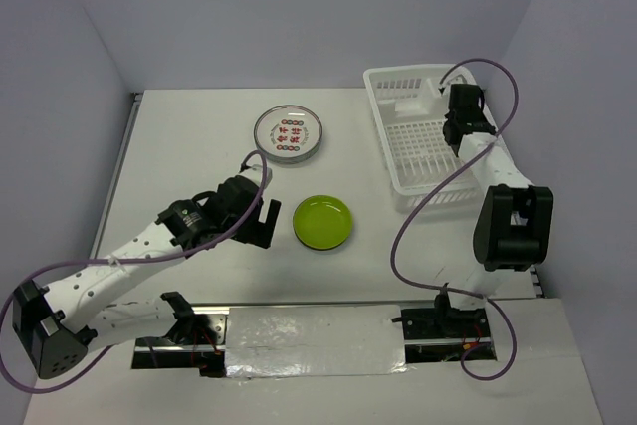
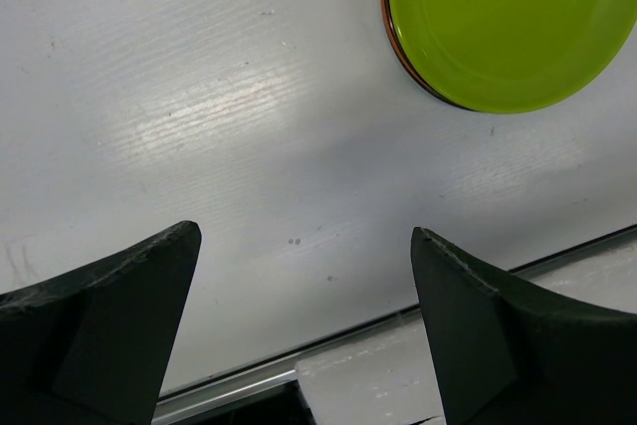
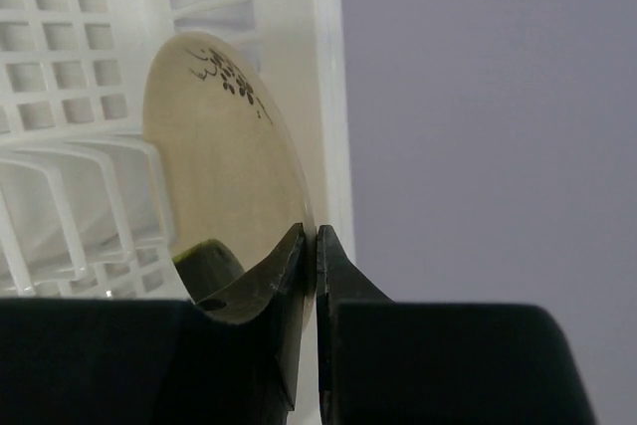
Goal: Unload the plates from the dish rack
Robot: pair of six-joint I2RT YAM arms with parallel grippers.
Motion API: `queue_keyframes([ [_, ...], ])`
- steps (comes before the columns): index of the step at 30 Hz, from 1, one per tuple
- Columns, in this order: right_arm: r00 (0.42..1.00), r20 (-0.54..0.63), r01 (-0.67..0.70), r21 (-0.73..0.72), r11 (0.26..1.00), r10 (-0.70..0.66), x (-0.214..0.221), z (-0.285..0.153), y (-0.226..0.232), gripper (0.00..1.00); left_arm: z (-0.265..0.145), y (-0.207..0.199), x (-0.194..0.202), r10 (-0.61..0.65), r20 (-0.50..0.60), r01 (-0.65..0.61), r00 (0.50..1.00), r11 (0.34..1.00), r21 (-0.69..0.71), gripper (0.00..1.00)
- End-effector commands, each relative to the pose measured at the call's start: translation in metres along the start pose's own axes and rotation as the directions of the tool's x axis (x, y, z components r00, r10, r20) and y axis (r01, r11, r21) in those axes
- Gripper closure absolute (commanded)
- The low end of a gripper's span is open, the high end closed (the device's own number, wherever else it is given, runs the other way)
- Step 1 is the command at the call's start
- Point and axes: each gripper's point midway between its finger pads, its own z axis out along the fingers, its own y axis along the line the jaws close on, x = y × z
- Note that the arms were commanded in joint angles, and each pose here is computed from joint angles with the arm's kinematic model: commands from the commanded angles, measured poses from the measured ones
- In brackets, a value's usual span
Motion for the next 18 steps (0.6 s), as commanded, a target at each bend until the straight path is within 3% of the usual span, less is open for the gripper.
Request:
queue_keyframes([
  [1,0.99,0.14,-0.019,0.239,0.971,-0.015,-0.048,-0.041,-0.061,1.0,0.003,0.0,-0.003,-0.001,0.006,0.001,1.0,1.0,-0.01,0.01],
  [2,0.994,0.108,-0.003,0.293,0.956,-0.03,-0.045,-0.049,-0.073,1.0,0.003,0.002,-0.002,-0.001,0.004,0.001,1.0,1.0,-0.02,0.0],
  [8,0.979,0.204,-0.071,0.418,0.906,-0.018,-0.076,-0.111,-0.113,1.0,0.005,0.003,-0.003,-0.002,-0.009,0.001,1.0,1.0,-0.031,0.0],
  [10,0.953,0.303,-0.118,0.401,0.908,-0.01,-0.098,-0.15,-0.108,1.0,0.002,0.003,-0.013,-0.013,0.023,0.013,1.0,1.0,-0.017,0.01],
  [11,0.932,0.358,-0.195,0.358,0.913,0.058,-0.106,-0.164,-0.102,1.0,-0.001,0.005,-0.02,-0.027,0.055,0.027,0.998,1.0,-0.01,0.0],
  [13,0.889,0.435,-0.251,0.202,0.947,0.143,-0.12,-0.206,-0.086,1.0,-0.018,0.004,-0.048,-0.132,0.145,0.118,0.981,0.988,0.097,0.0],
  [14,0.784,0.499,-0.442,0.028,0.897,0.37,-0.133,-0.229,-0.086,1.0,-0.029,0.007,-0.065,-0.19,0.198,0.166,0.962,0.978,0.129,0.01],
  [15,0.73,0.519,-0.38,-0.23,0.896,0.443,-0.152,-0.246,-0.053,1.0,-0.05,-0.001,-0.086,-0.255,0.279,0.198,0.926,0.956,0.216,0.01],
  [16,0.74,0.461,-0.329,-0.386,0.862,0.489,-0.141,-0.261,-0.029,1.0,-0.063,-0.005,-0.1,-0.286,0.33,0.205,0.9,0.944,0.259,0.01],
  [17,0.708,0.388,-0.327,-0.561,0.76,0.591,-0.141,-0.275,0.003,1.0,-0.074,-0.008,-0.111,-0.318,0.375,0.212,0.871,0.93,0.299,0.0],
  [18,0.687,0.369,-0.145,-0.775,0.615,0.626,-0.151,-0.313,0.043,1.0,-0.095,-0.012,-0.132,-0.376,0.456,0.212,0.807,0.904,0.371,0.01],
])
